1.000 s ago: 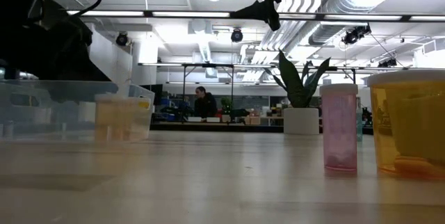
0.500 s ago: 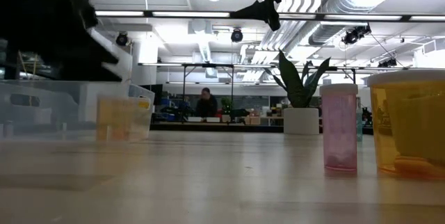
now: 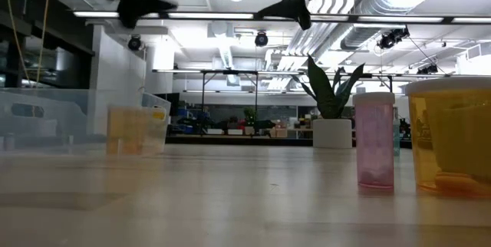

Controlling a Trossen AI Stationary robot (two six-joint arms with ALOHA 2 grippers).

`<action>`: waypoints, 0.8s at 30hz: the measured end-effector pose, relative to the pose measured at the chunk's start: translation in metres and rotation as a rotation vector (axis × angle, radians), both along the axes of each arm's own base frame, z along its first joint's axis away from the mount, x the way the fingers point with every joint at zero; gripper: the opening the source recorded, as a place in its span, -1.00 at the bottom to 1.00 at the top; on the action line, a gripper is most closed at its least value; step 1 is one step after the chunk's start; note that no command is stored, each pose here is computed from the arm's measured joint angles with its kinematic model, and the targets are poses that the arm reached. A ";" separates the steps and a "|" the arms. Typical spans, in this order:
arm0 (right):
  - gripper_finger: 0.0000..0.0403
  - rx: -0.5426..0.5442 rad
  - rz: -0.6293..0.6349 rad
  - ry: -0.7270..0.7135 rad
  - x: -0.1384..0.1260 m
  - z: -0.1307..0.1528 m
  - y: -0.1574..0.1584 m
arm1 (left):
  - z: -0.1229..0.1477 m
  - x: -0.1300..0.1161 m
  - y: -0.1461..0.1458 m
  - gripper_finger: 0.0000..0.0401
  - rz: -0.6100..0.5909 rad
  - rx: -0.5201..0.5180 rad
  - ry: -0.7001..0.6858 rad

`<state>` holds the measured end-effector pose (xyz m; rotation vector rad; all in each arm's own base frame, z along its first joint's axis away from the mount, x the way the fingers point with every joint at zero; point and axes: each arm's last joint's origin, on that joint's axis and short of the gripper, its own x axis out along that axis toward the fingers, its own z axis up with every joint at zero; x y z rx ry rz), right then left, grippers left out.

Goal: Pick and place medicine bottles into bin by pill shape (circle, oval)
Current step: Put the large orange pill bottle into the transparent bin

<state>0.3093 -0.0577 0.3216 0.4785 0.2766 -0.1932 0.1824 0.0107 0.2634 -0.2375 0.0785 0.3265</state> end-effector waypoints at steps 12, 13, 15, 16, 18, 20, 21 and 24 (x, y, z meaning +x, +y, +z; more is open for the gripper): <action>0.25 -0.069 0.029 0.088 -0.034 0.016 0.007 | 0.069 0.003 0.047 0.40 -0.047 0.068 -0.268; 0.25 -0.075 0.031 0.089 -0.035 0.017 0.007 | 0.070 0.003 0.047 0.40 -0.048 0.079 -0.278; 0.25 -0.083 0.035 0.094 -0.036 0.017 0.007 | 0.070 0.003 0.047 0.40 -0.050 0.096 -0.278; 0.25 -0.088 0.037 0.094 -0.036 0.017 0.007 | 0.070 0.003 0.046 0.40 -0.052 0.101 -0.275; 0.25 -0.090 0.037 0.093 -0.036 0.017 0.007 | 0.070 0.003 0.046 0.40 -0.055 0.105 -0.272; 0.25 -0.090 0.037 0.094 -0.036 0.017 0.007 | 0.070 0.003 0.046 0.40 -0.052 0.104 -0.272; 0.25 -0.089 0.037 0.093 -0.036 0.017 0.007 | 0.070 0.003 0.046 0.40 -0.052 0.104 -0.272; 0.25 -0.054 0.037 0.088 -0.036 0.017 0.007 | 0.070 0.003 0.046 0.40 -0.049 0.104 -0.272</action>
